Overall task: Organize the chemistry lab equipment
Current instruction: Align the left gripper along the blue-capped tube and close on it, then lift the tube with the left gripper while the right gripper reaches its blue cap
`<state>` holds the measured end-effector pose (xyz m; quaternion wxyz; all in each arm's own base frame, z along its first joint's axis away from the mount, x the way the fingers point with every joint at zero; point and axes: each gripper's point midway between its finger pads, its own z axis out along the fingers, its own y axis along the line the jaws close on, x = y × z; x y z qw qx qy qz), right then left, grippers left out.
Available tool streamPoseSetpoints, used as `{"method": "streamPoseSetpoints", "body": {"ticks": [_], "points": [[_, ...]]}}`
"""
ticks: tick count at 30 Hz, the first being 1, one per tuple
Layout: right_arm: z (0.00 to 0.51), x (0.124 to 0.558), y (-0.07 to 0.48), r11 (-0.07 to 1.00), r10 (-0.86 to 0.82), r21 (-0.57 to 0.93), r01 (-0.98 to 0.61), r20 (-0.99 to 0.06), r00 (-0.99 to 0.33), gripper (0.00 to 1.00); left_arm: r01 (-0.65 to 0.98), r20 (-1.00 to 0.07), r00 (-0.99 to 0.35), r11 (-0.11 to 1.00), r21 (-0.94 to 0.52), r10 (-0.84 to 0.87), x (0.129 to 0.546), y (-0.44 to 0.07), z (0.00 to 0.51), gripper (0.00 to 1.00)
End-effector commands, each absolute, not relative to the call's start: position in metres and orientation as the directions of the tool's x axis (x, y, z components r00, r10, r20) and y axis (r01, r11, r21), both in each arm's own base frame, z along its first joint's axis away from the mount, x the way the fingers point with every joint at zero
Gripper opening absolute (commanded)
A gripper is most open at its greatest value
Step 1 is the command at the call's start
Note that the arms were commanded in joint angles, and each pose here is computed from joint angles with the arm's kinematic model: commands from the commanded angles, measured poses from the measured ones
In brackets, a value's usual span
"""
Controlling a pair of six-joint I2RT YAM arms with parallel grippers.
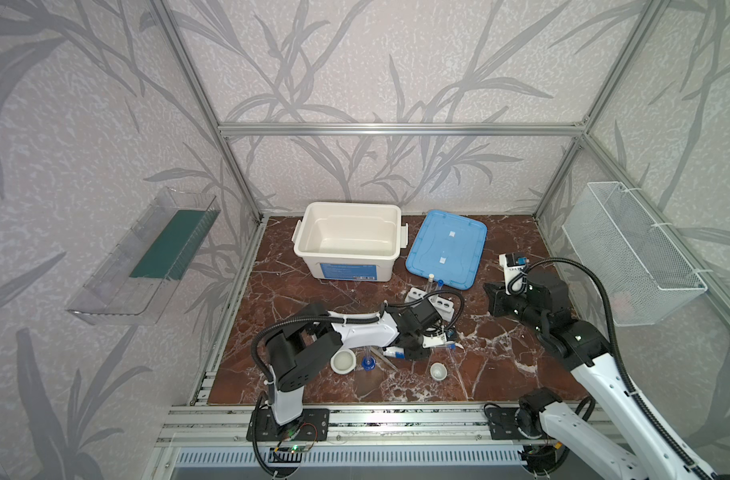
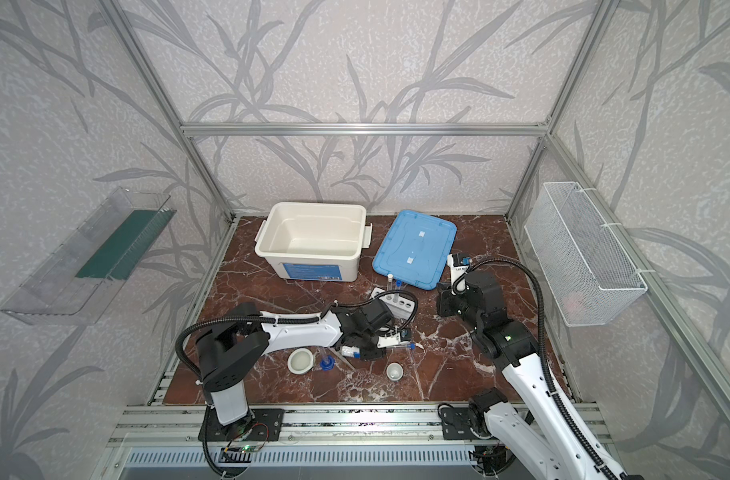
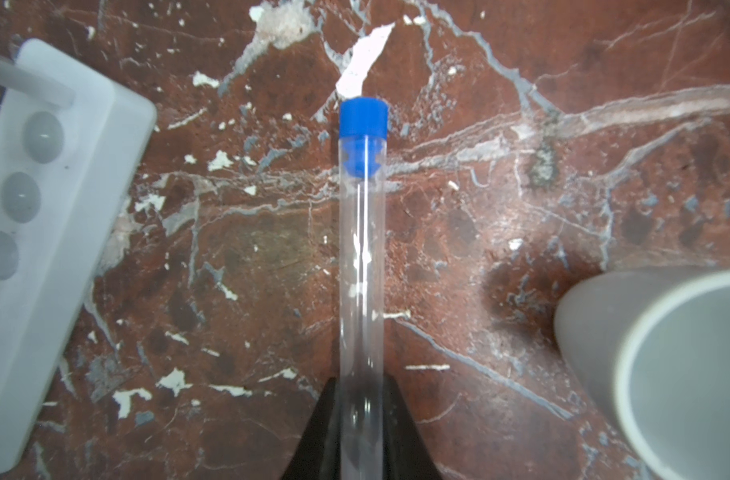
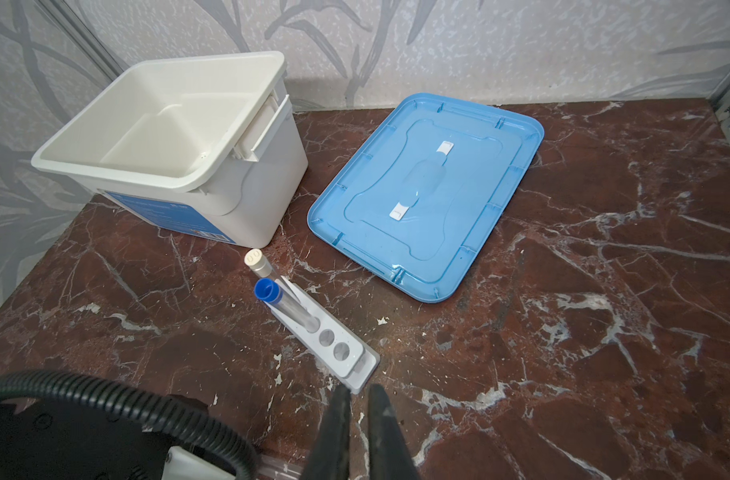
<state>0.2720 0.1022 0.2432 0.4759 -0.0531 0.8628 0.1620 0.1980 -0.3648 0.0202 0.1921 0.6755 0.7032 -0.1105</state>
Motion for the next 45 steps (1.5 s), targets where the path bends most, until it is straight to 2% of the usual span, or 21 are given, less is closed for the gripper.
{"method": "streamPoseSetpoints", "body": {"ticks": [1,16,32,39,45], "points": [[0.246,0.272,0.098,0.939,0.102,0.261,-0.222,-0.831,-0.547,0.13,0.993,-0.428,-0.005,0.055,0.105,0.904,0.198,-0.369,0.028,0.15],[0.245,0.265,0.089,0.934,0.156,0.311,-0.175,-0.797,-0.583,0.14,0.973,-0.544,-0.004,0.129,0.192,0.839,0.211,-0.374,0.07,0.12],[0.218,0.271,0.092,0.924,0.176,0.349,-0.153,-0.747,-0.641,0.16,0.961,-0.544,-0.035,0.178,0.212,0.838,0.22,-0.375,0.05,0.12],[0.222,0.27,0.091,0.924,0.182,0.352,-0.151,-0.751,-0.635,0.16,0.953,-0.57,-0.038,0.201,0.226,0.821,0.226,-0.375,0.062,0.12],[0.222,0.262,0.105,0.883,0.17,0.42,-0.209,-0.702,-0.692,0.32,0.939,-0.651,-0.06,0.263,0.22,0.757,0.234,-0.376,0.091,0.12]]}}
